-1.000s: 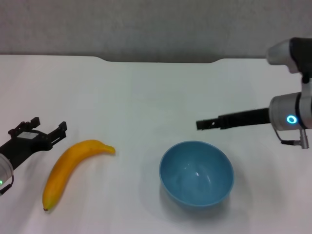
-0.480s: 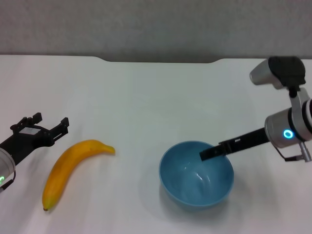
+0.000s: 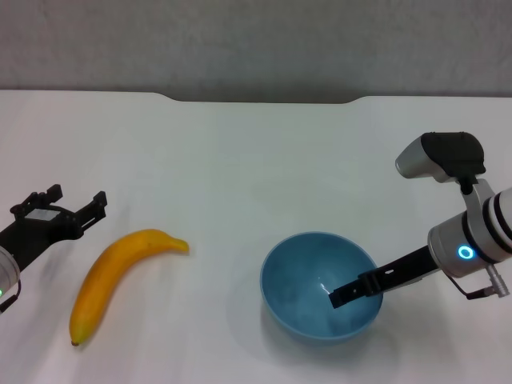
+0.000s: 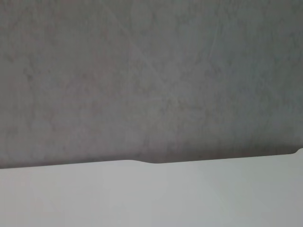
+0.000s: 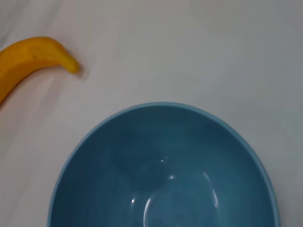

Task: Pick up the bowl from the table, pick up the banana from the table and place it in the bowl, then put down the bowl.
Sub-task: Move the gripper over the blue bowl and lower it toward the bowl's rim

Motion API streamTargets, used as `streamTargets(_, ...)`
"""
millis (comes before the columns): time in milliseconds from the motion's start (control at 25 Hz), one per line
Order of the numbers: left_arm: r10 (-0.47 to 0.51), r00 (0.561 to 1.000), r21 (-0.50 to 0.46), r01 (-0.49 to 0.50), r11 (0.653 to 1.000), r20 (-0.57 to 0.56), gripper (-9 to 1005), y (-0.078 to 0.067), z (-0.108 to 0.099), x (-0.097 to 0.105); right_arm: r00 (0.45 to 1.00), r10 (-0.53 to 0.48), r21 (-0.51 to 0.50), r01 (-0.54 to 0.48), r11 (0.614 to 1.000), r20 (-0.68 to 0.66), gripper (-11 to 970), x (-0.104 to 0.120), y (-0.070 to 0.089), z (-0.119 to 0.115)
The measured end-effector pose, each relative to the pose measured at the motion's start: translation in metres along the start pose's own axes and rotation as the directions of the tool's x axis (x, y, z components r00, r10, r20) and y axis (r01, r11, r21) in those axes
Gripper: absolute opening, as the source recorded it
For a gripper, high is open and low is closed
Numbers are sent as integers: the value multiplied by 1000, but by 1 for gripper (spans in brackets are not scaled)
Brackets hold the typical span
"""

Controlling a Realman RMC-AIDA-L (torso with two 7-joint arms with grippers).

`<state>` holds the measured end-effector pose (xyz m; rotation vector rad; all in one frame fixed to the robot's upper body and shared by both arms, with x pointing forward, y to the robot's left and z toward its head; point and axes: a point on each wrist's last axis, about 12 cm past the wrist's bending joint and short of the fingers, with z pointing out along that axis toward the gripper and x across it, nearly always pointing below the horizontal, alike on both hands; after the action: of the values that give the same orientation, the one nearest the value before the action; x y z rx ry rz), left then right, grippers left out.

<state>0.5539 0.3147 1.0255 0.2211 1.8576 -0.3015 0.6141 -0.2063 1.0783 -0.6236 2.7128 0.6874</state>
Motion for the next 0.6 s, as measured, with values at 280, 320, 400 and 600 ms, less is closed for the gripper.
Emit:
streamTargets(280, -2, 1000, 0, 2, 1000, -1, 823, 0, 0, 1, 1000, -9, 27, 9, 1000, -6, 877, -1, -3, -1)
streamTargets(320, -2, 1000, 0, 2, 1000, -2, 823, 0, 0, 1, 1000, -9, 30, 9, 1000, -2, 875, -1, -3, -2)
streamTargets(400, -3, 1000, -1, 3, 1000, -3, 822, 0, -1, 2, 1000, -8, 36, 8, 999, 6, 871, -2, -5, -2)
streamTargets(600, -7, 1000, -2, 7, 1000, -11, 821, 0, -1, 4, 999, -17, 58, 15, 998, 32, 617, -6, -7, -4)
